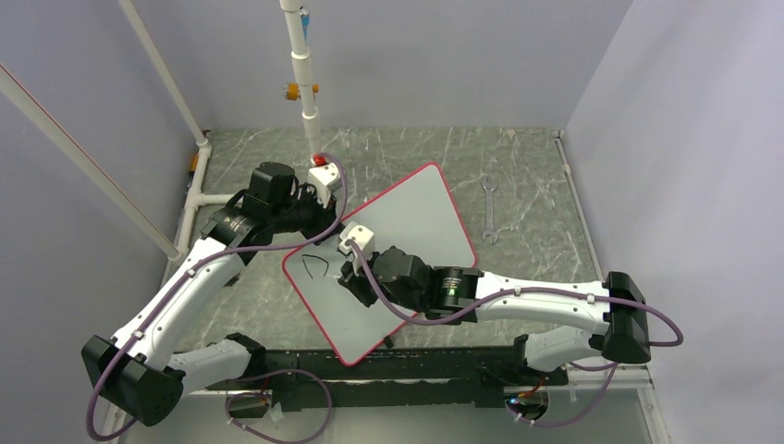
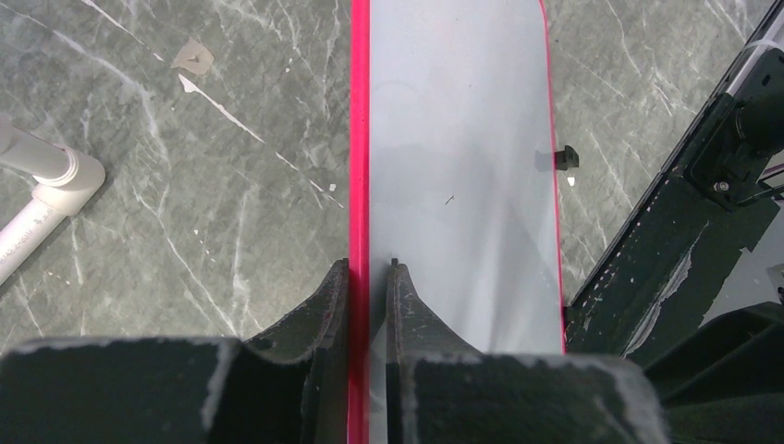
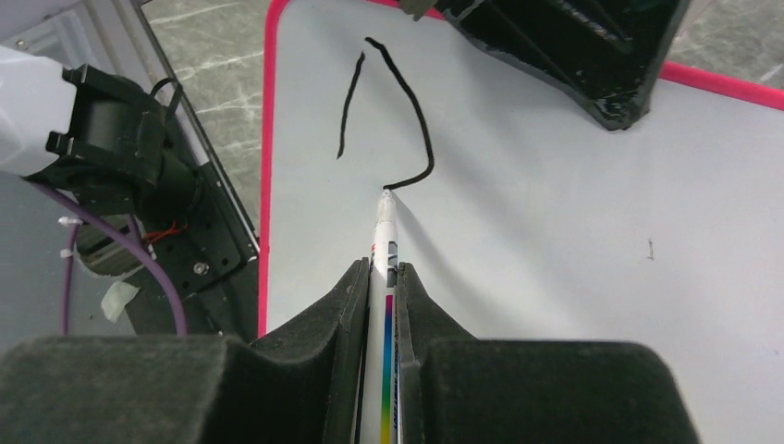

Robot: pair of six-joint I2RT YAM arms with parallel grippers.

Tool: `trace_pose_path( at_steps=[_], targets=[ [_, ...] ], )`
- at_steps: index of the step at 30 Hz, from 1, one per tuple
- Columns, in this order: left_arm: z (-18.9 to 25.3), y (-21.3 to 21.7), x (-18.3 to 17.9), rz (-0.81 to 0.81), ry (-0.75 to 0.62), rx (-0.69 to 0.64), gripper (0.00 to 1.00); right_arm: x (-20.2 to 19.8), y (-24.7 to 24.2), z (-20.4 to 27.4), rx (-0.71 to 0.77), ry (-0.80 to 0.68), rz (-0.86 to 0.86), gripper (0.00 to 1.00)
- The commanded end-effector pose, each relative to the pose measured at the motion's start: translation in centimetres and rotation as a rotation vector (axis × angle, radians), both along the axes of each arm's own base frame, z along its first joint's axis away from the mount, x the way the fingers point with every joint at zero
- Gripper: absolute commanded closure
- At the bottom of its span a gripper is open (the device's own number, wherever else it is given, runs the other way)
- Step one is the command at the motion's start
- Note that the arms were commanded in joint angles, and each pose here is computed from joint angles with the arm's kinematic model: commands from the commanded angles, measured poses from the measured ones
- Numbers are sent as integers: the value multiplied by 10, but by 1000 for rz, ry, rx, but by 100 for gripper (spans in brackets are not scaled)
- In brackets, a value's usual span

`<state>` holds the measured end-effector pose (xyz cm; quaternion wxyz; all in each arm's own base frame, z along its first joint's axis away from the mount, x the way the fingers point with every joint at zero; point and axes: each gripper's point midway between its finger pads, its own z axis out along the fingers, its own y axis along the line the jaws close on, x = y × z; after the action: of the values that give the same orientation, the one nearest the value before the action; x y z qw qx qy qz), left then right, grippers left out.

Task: Write a sentence on the whiteboard

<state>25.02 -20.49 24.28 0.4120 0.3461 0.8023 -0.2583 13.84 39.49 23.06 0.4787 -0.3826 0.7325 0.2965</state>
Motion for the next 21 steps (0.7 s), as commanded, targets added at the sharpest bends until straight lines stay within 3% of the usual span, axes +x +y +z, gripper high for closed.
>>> trace_pose_path(
  at_steps=[1,21],
  targets=[
    [2,6,2,2,-55,41,100,-8,10,3,13,4,66,100],
    [3,7,1,3,-59,41,100,5,32,25,32,-43,32,100]
  ],
)
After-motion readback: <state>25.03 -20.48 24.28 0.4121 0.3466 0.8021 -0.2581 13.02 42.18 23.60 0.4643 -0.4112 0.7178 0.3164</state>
